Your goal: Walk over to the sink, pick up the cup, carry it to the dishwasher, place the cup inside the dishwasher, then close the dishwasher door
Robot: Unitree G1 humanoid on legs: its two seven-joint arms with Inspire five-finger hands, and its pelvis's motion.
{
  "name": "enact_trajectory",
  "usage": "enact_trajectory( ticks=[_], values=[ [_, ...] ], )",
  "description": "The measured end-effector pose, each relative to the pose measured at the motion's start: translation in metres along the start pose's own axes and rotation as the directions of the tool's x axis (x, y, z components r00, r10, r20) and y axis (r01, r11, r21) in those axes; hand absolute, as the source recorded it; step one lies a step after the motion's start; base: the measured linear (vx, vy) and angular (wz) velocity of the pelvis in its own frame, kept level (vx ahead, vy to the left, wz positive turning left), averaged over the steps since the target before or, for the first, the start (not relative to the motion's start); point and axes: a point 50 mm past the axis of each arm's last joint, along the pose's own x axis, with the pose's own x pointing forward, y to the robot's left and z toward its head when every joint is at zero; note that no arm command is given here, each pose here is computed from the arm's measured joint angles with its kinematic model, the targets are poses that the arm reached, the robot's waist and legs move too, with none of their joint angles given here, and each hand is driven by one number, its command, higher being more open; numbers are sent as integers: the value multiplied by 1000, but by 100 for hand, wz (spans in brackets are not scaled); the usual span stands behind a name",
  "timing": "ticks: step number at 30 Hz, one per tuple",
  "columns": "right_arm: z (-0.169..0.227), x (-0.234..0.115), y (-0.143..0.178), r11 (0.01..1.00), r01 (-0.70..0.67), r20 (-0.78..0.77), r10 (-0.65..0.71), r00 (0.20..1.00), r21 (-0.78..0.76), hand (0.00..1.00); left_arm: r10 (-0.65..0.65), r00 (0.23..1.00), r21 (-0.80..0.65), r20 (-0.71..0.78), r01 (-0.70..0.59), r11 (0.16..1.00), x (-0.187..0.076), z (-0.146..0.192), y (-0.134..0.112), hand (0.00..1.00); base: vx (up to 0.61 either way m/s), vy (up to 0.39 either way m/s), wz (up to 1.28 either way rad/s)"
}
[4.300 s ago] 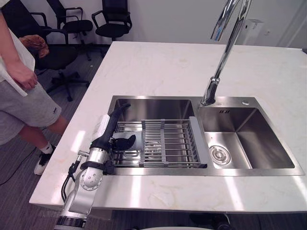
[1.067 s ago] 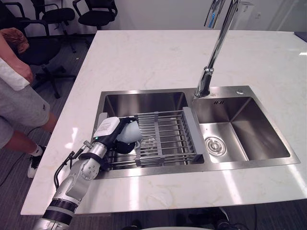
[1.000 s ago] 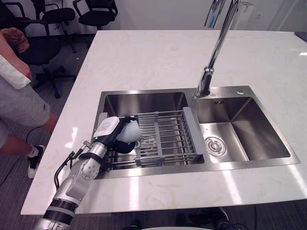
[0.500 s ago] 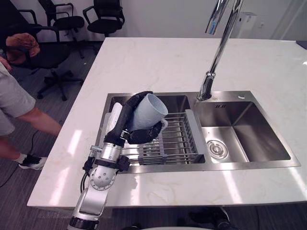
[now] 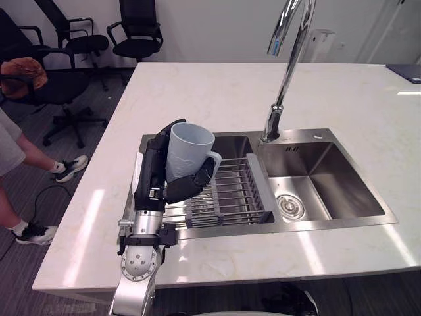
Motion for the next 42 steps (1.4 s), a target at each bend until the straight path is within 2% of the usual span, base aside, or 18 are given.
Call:
enact_trajectory(
  ticks=[5, 12, 15, 22, 30, 36, 38, 42],
  values=[
    [0, 0, 1, 1000, 8, 5, -8, 1000, 24, 90, 20, 1000, -29, -21, -21, 999, -8, 1, 0, 30, -22, 8, -27],
    [17, 3, 6, 999, 20, 62, -23, 998, 43, 90, 22, 1000, -53, 19, -21, 998, -7, 10, -4, 30, -74, 2, -8],
    [21, 3, 19, 997, -3, 78, -2, 997, 73, 90, 38, 999, -51, 8, -38, 998, -9, 8, -2, 30, -90, -88, 17],
    [55, 11, 19, 995, 11, 177, -29, 984, 103, 90, 50, 998, -89, -28, -52, 995, -12, 3, -9, 30, -135, -157, 7],
    [44, 9, 18, 983, 62, 130, -86, 988, 174, 90, 31, 998, -112, -62, -37, 993, -14, -4, -13, 30, -209, -17, 41],
    [30, 4, 8, 981, 95, 102, -113, 988, 168, 90, -1, 998, -149, -66, -9, 989, -15, -8, -24, 30, -131, 202, 39],
    [20, 3, 27, 981, 53, 61, -65, 996, 187, 90, -10, 991, -105, -134, -4, 995, -16, -25, -17, 30, 1, 227, 19],
    [15, 3, 25, 982, 59, 38, -67, 997, 178, 90, -11, 977, -86, -214, -8, 996, -19, -42, -16, 30, 45, 155, 28]
  ],
)
